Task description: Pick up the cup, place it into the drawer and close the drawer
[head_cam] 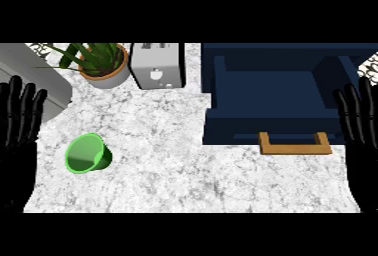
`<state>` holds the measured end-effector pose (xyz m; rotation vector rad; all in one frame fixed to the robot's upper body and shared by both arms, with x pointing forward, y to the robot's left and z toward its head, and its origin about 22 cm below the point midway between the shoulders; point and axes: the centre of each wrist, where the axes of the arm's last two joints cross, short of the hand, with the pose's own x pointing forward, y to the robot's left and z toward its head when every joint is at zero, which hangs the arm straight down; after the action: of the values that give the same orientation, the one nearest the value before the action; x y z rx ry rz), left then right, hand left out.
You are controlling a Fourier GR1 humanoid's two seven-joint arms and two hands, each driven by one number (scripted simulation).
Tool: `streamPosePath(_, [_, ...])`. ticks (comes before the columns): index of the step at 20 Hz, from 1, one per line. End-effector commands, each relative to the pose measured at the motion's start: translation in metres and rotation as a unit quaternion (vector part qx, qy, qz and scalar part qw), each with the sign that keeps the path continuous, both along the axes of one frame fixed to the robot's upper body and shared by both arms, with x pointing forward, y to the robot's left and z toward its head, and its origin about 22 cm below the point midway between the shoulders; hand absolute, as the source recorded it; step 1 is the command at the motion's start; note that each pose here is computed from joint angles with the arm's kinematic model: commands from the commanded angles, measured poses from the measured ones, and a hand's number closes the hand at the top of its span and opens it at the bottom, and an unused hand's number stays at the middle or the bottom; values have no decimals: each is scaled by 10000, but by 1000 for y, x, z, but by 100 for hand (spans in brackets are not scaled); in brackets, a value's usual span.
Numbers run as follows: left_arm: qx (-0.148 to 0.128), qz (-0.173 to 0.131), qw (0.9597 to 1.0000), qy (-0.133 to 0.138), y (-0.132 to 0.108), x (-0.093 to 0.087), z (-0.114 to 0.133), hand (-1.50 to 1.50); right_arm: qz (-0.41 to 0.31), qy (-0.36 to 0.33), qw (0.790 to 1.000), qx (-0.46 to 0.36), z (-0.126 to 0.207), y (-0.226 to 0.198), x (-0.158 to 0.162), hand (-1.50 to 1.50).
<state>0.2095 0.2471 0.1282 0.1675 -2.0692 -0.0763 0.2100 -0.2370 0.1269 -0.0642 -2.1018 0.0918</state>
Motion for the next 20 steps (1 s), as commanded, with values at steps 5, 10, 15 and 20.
streamPosePath(5, [6,-2625,9649,-23,30,-4,-4,-150,66,-125,9999,37,2,5,3,-150])
streamPosePath(10, [-1060,-2853,9465,1073,79,8,-40,-150,751,677,9944,-299,-1,6,9,-150])
streamPosePath(15, [-1123,-2925,9406,1311,131,31,-62,-150,833,726,9933,-343,1,-6,21,-150])
streamPosePath(20, [-938,-2783,9417,1642,142,47,-79,-150,829,635,9941,-298,-16,-5,35,-150])
